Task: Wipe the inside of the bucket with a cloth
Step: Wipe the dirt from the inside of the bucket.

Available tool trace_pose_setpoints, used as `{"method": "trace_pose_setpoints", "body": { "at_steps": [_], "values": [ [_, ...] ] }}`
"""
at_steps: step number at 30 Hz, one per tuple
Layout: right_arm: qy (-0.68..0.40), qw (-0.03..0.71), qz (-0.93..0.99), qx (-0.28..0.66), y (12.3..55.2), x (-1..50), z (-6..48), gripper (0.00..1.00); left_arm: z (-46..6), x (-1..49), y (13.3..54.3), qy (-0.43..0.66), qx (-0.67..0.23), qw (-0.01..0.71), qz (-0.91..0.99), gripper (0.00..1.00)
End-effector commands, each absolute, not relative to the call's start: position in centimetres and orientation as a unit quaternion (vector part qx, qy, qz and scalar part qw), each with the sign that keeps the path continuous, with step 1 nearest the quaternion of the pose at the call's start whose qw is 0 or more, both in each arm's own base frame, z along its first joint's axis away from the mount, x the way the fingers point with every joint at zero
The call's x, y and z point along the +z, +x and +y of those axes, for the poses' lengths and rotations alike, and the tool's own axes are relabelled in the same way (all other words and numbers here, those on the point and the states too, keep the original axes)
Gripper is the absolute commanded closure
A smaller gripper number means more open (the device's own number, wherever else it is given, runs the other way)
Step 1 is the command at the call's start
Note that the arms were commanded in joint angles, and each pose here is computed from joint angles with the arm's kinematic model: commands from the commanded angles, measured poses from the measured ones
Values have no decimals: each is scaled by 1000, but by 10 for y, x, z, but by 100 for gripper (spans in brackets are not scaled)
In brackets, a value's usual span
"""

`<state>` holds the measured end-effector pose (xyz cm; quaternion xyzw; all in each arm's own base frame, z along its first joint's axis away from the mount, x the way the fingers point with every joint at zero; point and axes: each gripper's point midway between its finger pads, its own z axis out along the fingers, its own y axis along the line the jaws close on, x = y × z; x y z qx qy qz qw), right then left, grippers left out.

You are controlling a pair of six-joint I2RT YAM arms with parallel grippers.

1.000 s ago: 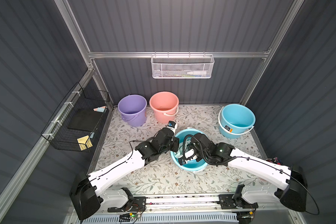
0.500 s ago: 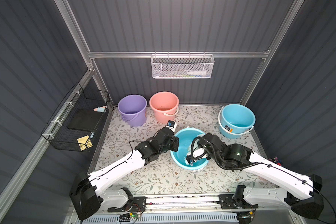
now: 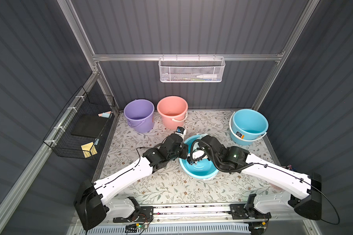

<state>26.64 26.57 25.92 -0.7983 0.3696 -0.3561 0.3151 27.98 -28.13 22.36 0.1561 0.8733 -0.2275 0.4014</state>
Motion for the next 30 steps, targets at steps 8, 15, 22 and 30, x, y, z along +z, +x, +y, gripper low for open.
{"method": "trace_pose_setpoints", "body": {
  "at_steps": [8,15,22,30],
  "values": [
    [-754,401,348,-387,301,308,301,100,-294,236,279,178,-250,415,857,100],
    [-750,339,391,-412,288,296,240,100,-286,234,282,167,-232,421,861,100],
    [-766,273,428,-395,258,263,189,100,-282,221,284,159,-213,411,872,100],
    [-795,188,495,-296,204,221,156,100,-267,225,283,131,-200,421,875,100]
  ]
}}
